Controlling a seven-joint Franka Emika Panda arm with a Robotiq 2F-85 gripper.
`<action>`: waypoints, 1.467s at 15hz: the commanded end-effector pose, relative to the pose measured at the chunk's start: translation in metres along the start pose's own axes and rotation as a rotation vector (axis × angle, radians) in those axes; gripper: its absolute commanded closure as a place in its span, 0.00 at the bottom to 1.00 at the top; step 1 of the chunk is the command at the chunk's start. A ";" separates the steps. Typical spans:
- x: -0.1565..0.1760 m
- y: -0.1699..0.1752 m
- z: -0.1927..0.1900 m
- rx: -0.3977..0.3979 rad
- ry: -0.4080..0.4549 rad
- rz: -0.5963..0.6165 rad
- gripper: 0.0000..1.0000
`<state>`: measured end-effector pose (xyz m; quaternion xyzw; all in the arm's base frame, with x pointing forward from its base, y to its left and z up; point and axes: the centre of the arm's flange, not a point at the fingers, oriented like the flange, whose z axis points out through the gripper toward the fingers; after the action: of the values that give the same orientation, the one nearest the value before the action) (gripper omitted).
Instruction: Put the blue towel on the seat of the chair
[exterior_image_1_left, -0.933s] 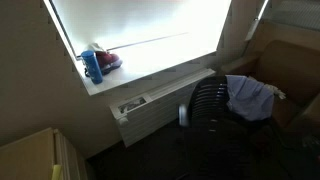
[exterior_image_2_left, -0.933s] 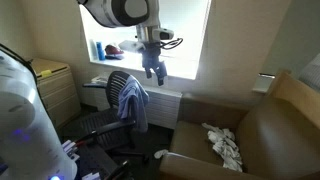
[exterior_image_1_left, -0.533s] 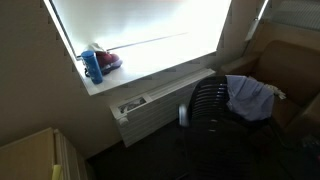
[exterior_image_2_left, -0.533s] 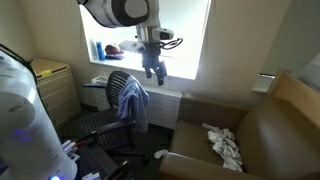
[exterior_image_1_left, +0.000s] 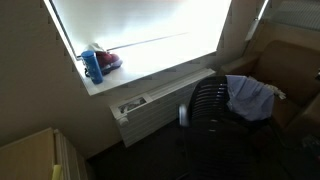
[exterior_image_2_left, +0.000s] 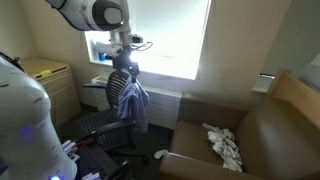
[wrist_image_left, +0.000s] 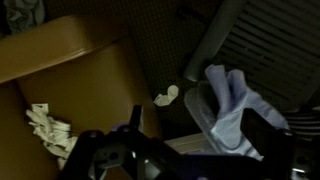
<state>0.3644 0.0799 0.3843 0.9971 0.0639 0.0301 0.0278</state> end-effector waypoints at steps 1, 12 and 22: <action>-0.027 -0.072 0.032 0.000 -0.063 -0.200 0.00; -0.001 -0.085 0.087 -0.121 0.303 0.070 0.00; -0.002 -0.106 0.106 -0.168 0.204 0.083 0.00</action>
<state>0.3458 0.1861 0.2837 0.9829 0.0460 0.1446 0.1046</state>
